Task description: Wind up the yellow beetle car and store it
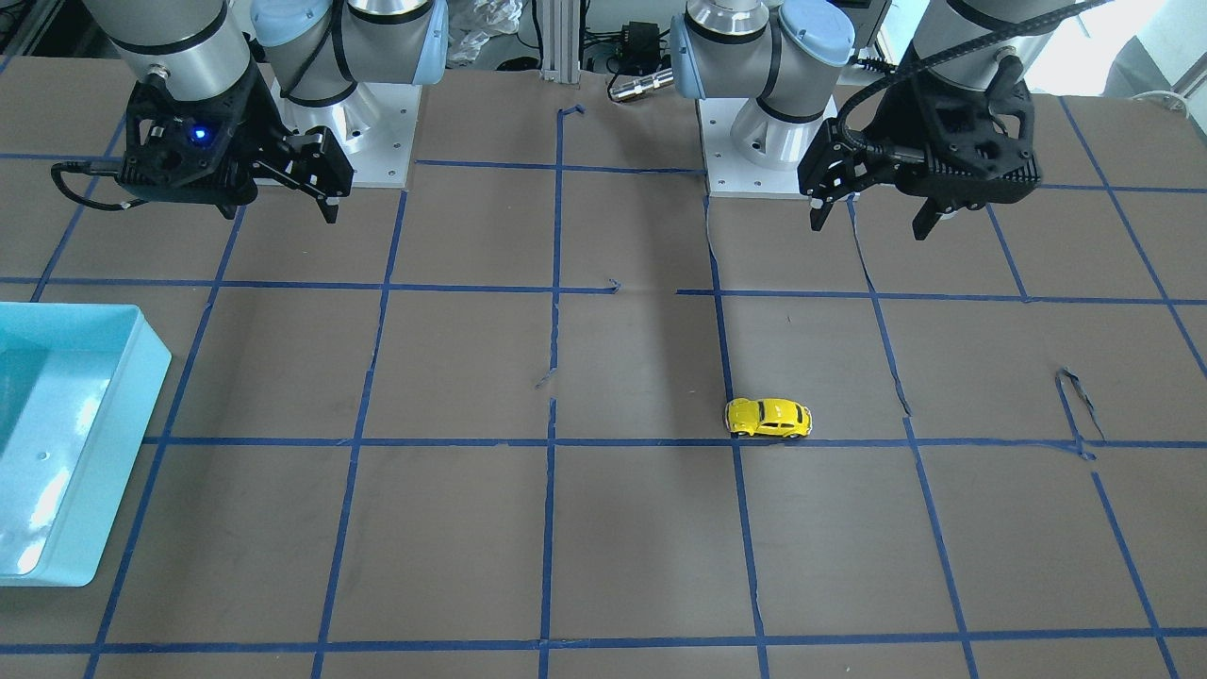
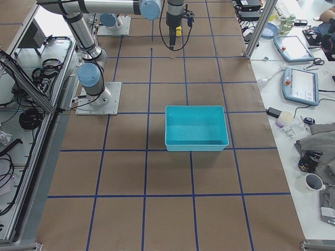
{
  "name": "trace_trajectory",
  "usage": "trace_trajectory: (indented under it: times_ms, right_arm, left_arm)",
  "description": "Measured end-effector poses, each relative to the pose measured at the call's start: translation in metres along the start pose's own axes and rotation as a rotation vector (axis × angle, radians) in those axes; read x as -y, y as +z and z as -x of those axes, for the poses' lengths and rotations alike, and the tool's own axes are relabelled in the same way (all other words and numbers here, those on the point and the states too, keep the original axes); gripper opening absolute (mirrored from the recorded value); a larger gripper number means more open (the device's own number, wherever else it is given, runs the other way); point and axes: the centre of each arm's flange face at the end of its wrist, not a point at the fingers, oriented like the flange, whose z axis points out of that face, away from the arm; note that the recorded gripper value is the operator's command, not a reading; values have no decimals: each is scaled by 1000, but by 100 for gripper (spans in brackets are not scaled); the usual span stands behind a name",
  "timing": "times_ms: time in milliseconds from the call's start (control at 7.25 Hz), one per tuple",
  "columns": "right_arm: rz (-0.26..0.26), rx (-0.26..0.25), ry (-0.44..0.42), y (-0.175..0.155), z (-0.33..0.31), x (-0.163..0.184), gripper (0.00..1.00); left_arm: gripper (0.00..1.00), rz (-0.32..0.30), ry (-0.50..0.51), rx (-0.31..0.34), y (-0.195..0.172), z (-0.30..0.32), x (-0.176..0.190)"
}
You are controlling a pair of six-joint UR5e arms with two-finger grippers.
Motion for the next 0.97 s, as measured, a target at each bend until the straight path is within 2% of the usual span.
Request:
trace_trajectory:
  times_ms: [966]
  right_arm:
    - [12, 9, 0, 4, 2, 0, 100]
  left_arm:
    - [100, -25, 2, 4, 1, 2, 6]
